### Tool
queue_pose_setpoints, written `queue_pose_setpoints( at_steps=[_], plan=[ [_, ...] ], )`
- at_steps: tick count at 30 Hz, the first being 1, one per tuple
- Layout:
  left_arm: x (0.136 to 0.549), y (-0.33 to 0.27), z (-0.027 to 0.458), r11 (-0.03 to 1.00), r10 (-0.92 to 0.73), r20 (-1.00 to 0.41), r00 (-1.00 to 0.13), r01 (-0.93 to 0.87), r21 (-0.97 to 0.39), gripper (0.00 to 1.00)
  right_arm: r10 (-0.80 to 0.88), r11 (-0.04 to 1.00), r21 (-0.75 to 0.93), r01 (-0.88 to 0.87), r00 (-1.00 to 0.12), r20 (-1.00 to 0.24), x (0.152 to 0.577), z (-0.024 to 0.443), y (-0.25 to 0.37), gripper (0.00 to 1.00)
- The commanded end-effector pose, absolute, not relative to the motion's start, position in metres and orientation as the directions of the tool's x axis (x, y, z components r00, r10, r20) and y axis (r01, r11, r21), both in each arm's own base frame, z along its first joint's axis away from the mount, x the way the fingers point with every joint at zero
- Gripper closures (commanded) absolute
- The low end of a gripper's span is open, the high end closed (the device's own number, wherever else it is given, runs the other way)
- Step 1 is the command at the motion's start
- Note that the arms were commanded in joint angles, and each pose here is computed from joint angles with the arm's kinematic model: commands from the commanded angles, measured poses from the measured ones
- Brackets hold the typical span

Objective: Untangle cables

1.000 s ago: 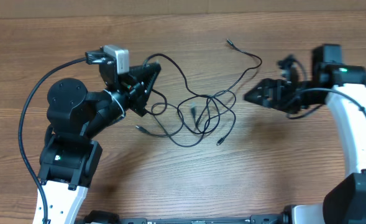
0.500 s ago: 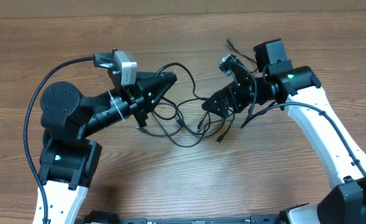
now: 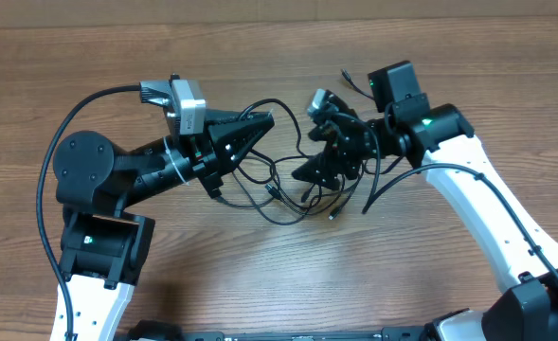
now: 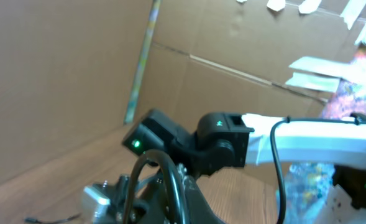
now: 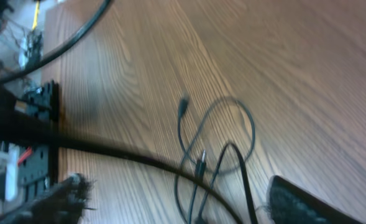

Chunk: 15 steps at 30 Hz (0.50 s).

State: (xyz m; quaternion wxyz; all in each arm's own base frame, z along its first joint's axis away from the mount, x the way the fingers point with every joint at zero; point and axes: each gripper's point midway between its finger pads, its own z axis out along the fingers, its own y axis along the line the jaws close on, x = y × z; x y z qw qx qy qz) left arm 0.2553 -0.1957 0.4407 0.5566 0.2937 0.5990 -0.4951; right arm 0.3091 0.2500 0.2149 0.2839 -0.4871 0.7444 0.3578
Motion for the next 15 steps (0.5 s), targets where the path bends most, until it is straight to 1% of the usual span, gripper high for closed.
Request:
queue_pose_setpoints(
  at_steps=[1, 5, 10, 12, 14, 15],
  plan=[
    [0.243, -0.196, 0.458, 0.286, -0.219, -0.957, -0.189, 0.926, -0.248, 0.96, -0.510, 0.209, 0.221, -0.953, -0.299, -0.806, 0.307, 0.219, 0.260, 0.20],
    [0.228, -0.198, 0.472, 0.231, -0.225, -0.965, -0.135, 0.955, -0.188, 0.96, -0.471, 0.155, 0.243, -0.957, -0.288, -0.834, 0.301, 0.223, 0.266, 0.35],
    [0.228, -0.197, 0.472, 0.228, -0.230, -0.962, -0.150, 0.952, -0.203, 0.96, -0.468, 0.149, 0.254, -0.956, -0.294, -0.833, 0.299, 0.224, 0.267, 0.76],
    [0.227, -0.198, 0.472, 0.227, -0.230, -0.962, -0.150, 0.952, -0.203, 0.96, -0.471, 0.151, 0.268, -0.951, -0.308, -0.826, 0.297, 0.222, 0.266, 0.85],
    [0.228, -0.198, 0.472, 0.227, -0.231, -0.961, -0.152, 0.952, -0.205, 0.96, -0.474, 0.148, 0.287, -0.946, -0.323, -0.820, 0.294, 0.221, 0.266, 0.96],
    [0.227, -0.198, 0.473, 0.227, -0.232, -0.961, -0.148, 0.953, -0.202, 0.96, -0.473, 0.144, 0.299, -0.943, -0.331, -0.817, 0.292, 0.221, 0.265, 0.96]
  ],
)
